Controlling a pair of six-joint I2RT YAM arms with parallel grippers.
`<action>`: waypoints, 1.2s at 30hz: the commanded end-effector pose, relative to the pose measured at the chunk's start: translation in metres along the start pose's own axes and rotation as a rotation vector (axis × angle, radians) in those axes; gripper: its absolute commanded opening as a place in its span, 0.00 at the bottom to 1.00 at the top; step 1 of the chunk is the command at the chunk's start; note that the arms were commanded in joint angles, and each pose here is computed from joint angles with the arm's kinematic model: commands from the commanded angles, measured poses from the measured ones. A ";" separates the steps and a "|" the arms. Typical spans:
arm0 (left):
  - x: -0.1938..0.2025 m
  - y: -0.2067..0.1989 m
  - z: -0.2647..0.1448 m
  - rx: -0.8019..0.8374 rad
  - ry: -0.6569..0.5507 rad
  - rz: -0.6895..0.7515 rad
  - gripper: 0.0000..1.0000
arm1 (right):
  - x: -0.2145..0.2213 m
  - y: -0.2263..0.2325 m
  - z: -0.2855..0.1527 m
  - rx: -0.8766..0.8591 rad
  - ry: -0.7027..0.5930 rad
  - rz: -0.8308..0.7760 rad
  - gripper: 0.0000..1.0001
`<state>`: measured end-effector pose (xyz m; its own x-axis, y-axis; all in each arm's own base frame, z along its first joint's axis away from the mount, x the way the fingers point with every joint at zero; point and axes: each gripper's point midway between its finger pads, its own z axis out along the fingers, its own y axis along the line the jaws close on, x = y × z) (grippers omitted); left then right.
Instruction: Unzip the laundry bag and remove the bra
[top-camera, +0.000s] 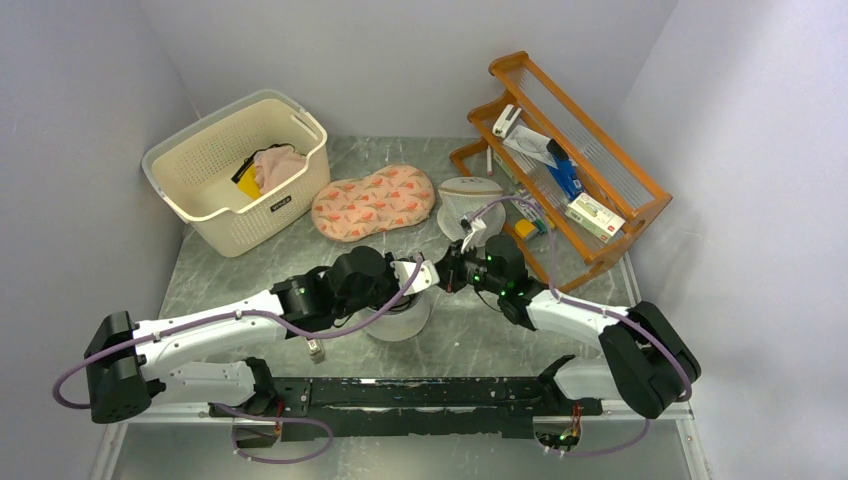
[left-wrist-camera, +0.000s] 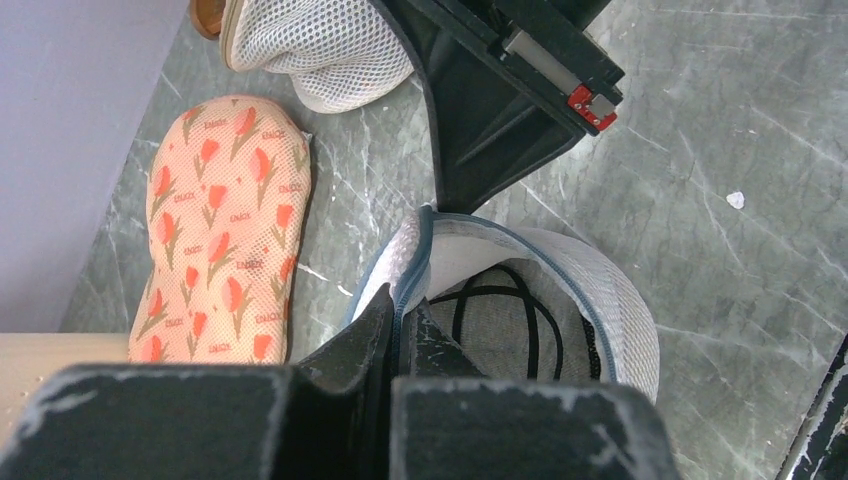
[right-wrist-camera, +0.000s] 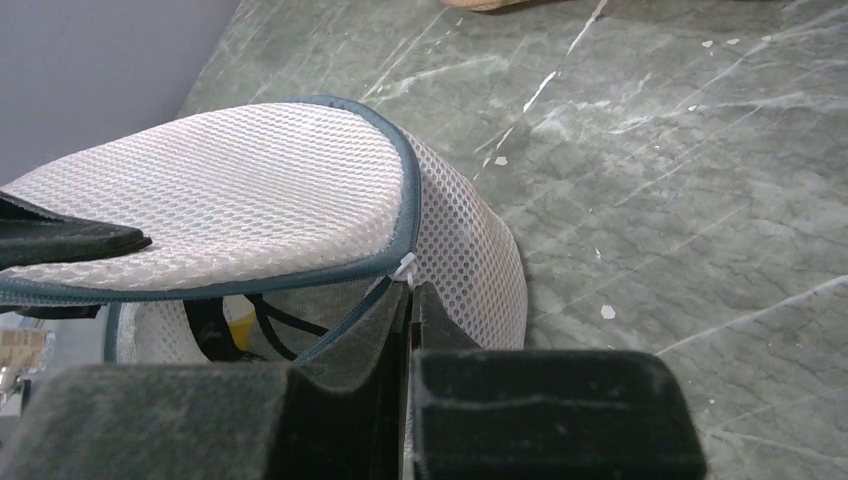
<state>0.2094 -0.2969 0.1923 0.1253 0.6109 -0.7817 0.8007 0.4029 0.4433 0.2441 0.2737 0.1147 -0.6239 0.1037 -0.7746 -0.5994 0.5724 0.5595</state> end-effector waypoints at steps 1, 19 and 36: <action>-0.018 0.007 -0.006 -0.019 -0.065 -0.018 0.07 | -0.003 -0.026 0.000 0.121 -0.010 0.026 0.00; -0.030 0.010 -0.022 -0.024 -0.154 -0.026 0.09 | -0.022 -0.008 -0.012 0.018 -0.072 -0.068 0.00; -0.005 0.011 0.001 -0.055 0.012 -0.019 0.56 | -0.020 0.054 -0.019 -0.163 -0.024 -0.210 0.00</action>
<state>0.2093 -0.2940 0.1887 0.1186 0.6157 -0.7790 0.7972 0.4087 0.4444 0.2247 0.2716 0.1527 -0.5100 0.0496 -0.8588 -0.7368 0.4900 0.4658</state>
